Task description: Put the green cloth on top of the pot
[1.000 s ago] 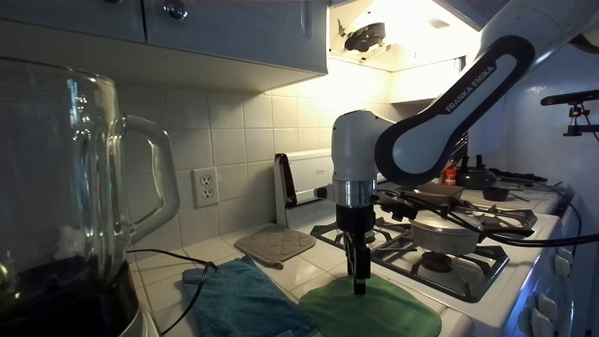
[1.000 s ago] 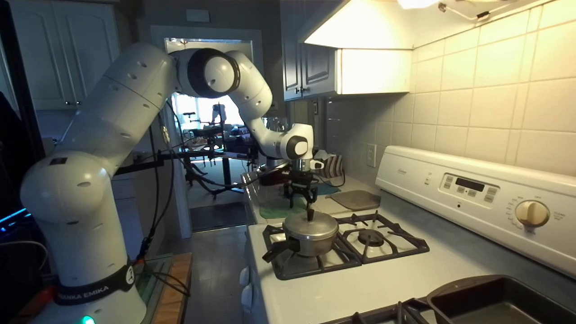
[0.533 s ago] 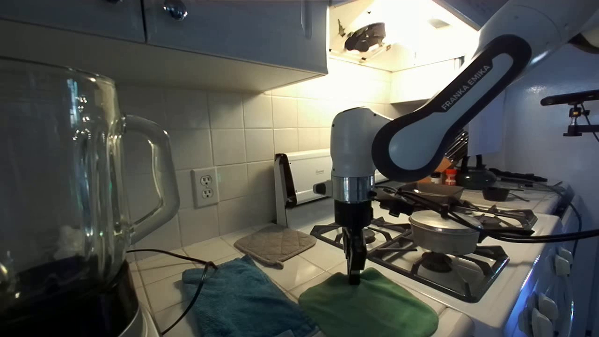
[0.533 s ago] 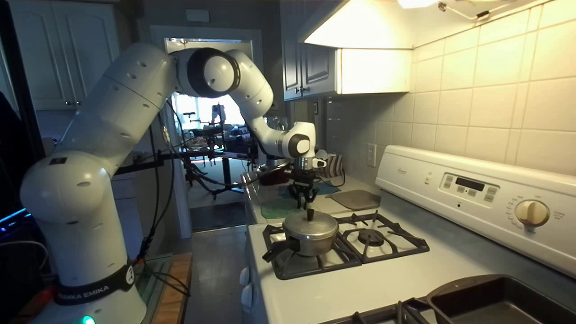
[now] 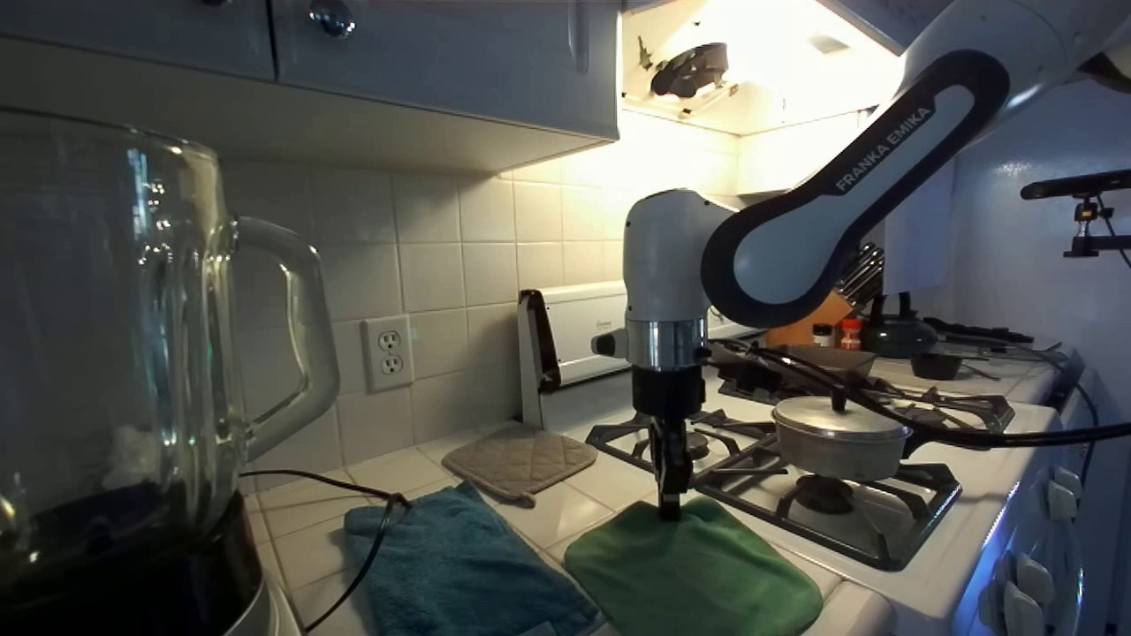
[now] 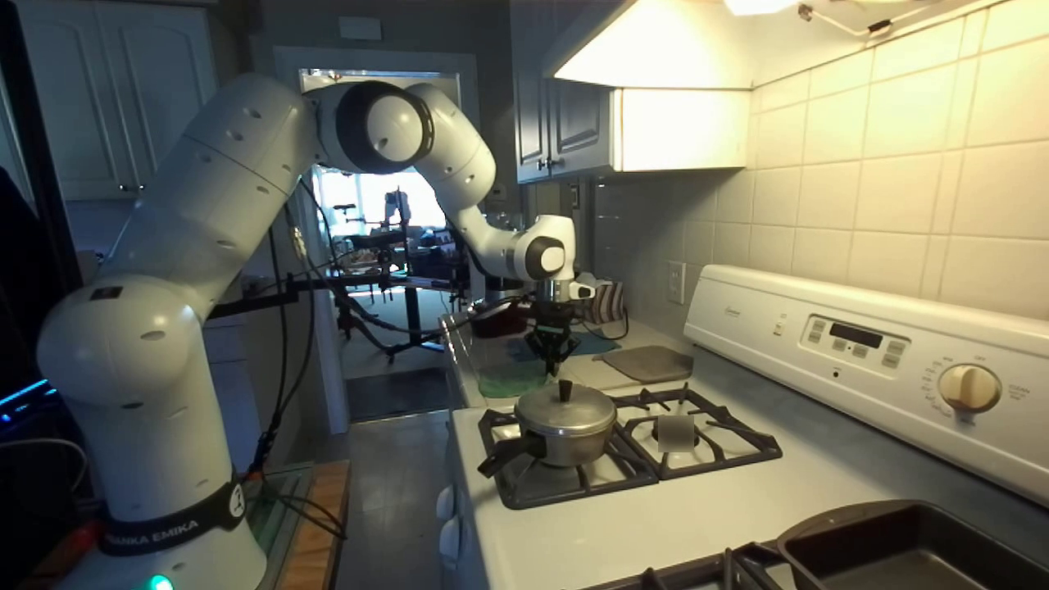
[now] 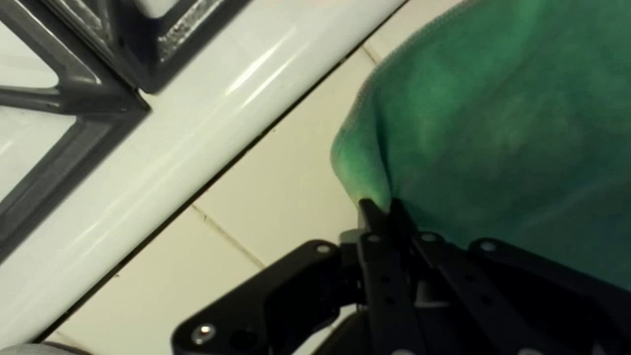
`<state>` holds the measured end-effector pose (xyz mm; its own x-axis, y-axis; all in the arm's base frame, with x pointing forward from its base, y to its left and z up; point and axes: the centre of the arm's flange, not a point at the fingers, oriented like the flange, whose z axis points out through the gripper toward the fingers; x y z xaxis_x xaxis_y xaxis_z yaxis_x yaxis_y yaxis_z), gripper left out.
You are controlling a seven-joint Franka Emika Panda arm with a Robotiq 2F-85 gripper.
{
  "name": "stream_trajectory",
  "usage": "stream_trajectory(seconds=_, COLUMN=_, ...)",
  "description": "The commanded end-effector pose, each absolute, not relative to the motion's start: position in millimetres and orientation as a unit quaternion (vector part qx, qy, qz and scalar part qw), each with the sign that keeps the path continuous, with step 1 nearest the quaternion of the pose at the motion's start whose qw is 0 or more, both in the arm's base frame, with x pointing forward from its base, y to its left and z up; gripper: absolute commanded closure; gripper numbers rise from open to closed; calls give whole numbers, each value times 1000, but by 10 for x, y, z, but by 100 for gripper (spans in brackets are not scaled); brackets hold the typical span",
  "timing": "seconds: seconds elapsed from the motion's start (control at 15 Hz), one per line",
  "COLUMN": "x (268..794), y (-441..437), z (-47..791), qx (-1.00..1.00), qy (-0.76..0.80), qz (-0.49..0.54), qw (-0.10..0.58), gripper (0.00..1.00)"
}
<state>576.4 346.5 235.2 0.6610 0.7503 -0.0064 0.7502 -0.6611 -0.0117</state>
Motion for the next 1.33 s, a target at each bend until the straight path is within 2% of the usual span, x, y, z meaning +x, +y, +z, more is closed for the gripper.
stream_trajectory(seconds=0.0, x=5714, y=3342, z=2683, qx=-919, qy=-392, qz=13, qw=-31, gripper=98)
stream_trajectory(seconds=0.8, x=5785, y=2591, z=3412, qx=-963, qy=-255, qz=-10, qw=-84, gripper=98)
stream_trajectory(seconds=1.27, x=5435, y=2319, z=3706, qx=-986, qy=-134, qz=-17, qw=-93, gripper=98)
